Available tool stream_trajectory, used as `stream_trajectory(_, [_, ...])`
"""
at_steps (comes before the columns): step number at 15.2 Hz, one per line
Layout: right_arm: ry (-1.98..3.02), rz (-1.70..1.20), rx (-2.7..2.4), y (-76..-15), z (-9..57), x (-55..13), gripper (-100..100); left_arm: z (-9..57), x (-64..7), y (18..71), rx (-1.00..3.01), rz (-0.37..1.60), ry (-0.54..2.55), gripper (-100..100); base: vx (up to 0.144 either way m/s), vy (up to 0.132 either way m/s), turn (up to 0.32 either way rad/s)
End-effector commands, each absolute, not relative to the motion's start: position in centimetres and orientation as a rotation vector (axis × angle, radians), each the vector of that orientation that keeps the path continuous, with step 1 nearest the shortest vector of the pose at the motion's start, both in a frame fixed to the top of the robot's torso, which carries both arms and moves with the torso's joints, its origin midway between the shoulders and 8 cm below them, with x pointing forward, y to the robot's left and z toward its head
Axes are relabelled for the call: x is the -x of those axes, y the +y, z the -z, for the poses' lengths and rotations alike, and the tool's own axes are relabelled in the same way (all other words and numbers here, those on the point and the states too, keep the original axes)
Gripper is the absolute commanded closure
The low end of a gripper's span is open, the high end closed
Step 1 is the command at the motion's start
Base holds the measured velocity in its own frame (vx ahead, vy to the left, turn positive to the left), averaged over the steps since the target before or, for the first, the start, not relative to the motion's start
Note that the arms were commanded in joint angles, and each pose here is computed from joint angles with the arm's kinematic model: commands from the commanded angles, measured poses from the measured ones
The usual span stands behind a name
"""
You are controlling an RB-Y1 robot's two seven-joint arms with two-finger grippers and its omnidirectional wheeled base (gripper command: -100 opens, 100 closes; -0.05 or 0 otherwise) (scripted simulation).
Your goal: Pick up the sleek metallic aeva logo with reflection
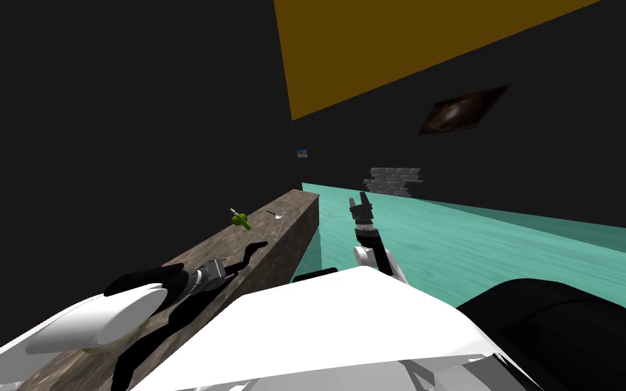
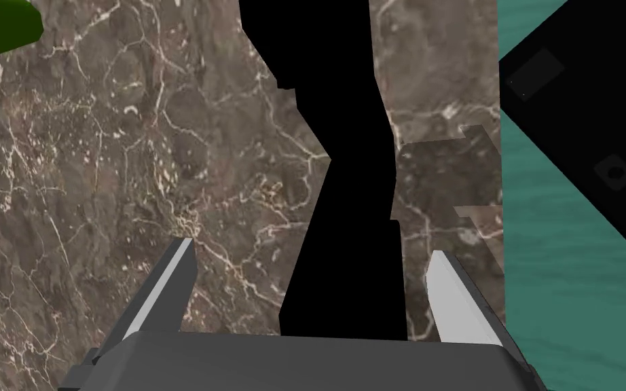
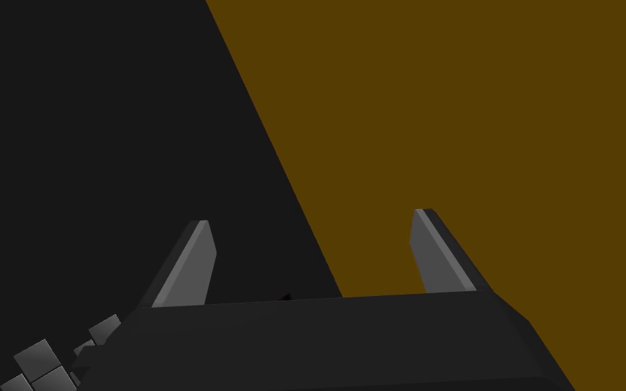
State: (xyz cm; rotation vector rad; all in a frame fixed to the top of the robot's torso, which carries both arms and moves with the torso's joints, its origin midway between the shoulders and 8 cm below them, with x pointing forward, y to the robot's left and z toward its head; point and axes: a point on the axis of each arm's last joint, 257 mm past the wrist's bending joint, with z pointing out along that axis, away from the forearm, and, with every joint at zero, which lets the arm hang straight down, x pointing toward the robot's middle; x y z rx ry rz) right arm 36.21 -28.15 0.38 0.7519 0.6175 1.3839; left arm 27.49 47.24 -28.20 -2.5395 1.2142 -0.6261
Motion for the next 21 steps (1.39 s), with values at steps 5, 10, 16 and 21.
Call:
stream_trajectory(5, [0.617, -1.384, -0.752, -28.2, -0.4, -36.2, 0, 28.4, -24.9, 47.9, 2.673, 0.476, 1.173, -100, 0.047, -0.004, -0.002])
stream_trajectory(10, [0.617, -1.384, -0.752, -28.2, -0.4, -36.2, 0, 28.2, -22.9, 48.3, 2.772, 0.351, 1.130, -100, 0.049, -0.006, -0.002])
stream_trajectory(16, [0.617, -1.384, -0.752, -28.2, -0.4, -36.2, 0, 27.4, -20.4, 48.5, 2.880, 0.192, 1.069, -100, 0.049, -0.002, -0.001])
stream_trajectory(21, [0.617, -1.384, -0.752, -28.2, -0.4, -36.2, 0, 26.7, -18.5, 48.6, 2.950, 0.060, 1.022, -100, 0.047, -0.001, -0.002])
